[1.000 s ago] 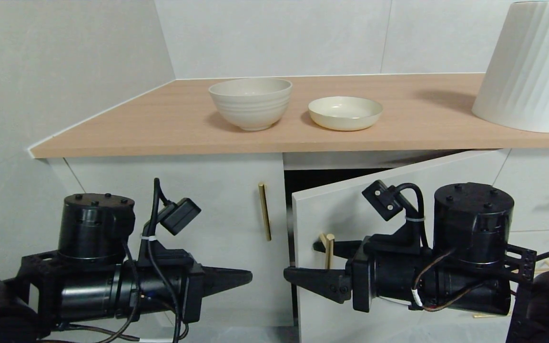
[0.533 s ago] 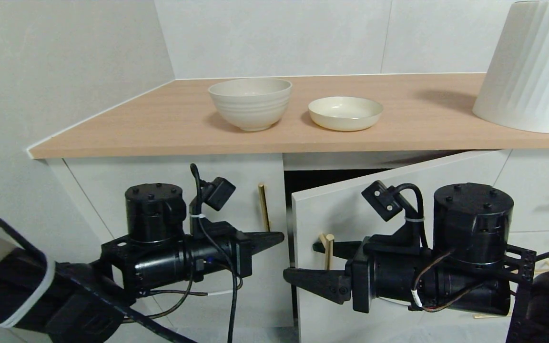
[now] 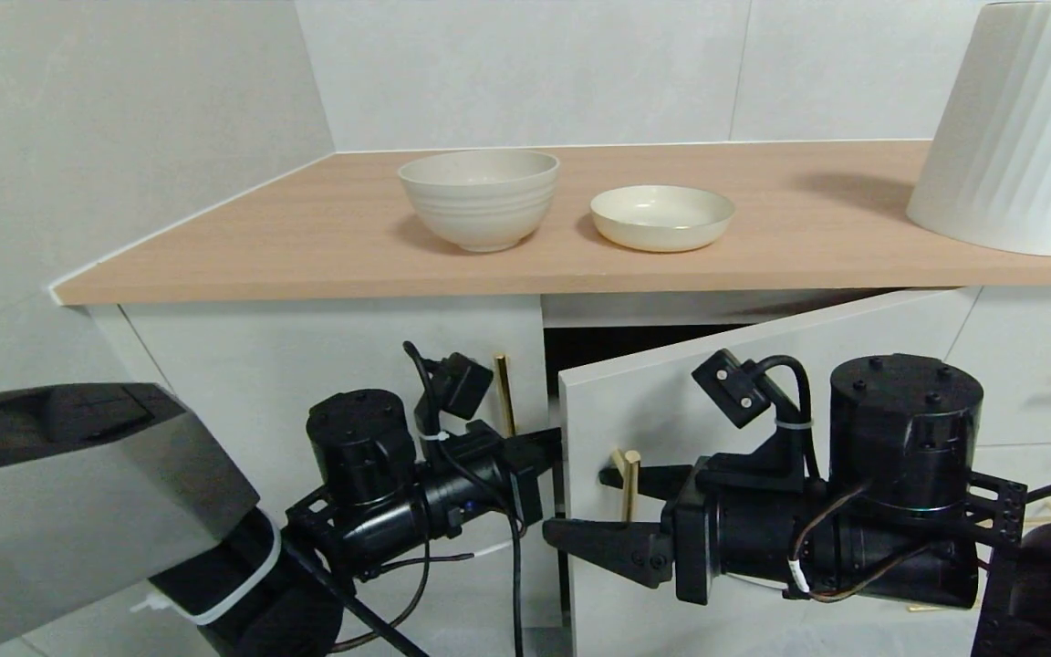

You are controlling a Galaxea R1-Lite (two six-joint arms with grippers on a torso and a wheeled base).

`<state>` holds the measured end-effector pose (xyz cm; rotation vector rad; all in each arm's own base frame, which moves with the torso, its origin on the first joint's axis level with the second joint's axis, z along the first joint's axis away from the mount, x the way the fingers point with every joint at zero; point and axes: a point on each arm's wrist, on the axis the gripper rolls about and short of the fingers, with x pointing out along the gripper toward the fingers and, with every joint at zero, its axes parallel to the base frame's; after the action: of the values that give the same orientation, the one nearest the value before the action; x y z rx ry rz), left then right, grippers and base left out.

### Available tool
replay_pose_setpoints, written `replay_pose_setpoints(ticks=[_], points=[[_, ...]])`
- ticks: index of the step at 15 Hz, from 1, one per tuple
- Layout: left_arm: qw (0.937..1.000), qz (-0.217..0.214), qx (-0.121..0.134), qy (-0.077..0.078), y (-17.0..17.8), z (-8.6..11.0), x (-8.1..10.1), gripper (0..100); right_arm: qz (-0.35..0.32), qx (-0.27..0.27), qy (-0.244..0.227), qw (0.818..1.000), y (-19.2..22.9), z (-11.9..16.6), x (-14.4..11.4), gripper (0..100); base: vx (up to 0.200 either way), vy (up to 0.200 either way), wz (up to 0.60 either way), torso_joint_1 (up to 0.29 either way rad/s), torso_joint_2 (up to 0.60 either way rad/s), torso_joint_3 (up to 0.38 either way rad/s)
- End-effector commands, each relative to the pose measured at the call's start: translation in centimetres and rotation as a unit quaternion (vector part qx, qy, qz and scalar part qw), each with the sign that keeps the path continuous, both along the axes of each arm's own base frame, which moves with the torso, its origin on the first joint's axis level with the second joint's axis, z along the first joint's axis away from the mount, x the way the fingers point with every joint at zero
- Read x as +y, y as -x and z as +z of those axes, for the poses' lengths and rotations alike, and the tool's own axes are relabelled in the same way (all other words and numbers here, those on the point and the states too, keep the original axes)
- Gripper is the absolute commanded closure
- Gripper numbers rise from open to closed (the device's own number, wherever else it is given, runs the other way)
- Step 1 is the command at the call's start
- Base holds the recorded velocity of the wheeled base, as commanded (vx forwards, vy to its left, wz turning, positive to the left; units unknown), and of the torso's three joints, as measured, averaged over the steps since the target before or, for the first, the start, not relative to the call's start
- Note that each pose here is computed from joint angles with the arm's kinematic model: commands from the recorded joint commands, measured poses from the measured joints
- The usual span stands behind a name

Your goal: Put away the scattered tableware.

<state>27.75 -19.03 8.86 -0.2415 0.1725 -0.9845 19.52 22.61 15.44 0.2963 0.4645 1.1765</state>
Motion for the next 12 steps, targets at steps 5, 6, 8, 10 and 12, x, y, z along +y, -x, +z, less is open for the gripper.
replay_pose_setpoints(ticks=[5,6,8,10,12], points=[[0.9997,-0.024,0.000,0.000,0.6,-0.9,-1.6,100,-0.008,0.000,0.003,1.000,-0.1,-0.1,-0.4,0,0.000,0.000,0.00,0.000,0.00,0.000],[0.9997,-0.025,0.000,0.000,0.7,-0.9,-1.6,100,-0.016,0.000,0.006,1.000,-0.3,-0.2,-0.7,0,0.000,0.000,0.00,0.000,0.00,0.000],[0.9996,-0.028,-0.001,0.001,0.8,-0.8,-1.8,100,-0.041,-0.001,0.013,0.999,-0.8,-0.5,-1.4,0,0.000,0.000,0.00,0.000,0.00,0.000],[0.9995,-0.032,-0.002,0.001,0.9,-0.8,-2.0,100,-0.078,-0.009,0.019,0.997,-1.0,-0.5,-1.5,0,0.000,0.000,0.00,0.000,0.00,0.000],[0.9994,-0.033,-0.003,0.003,1.0,-0.6,-2.1,100,-0.108,-0.026,0.026,0.993,-0.7,0.1,-2.4,0,0.000,0.000,0.00,0.000,0.00,0.000]])
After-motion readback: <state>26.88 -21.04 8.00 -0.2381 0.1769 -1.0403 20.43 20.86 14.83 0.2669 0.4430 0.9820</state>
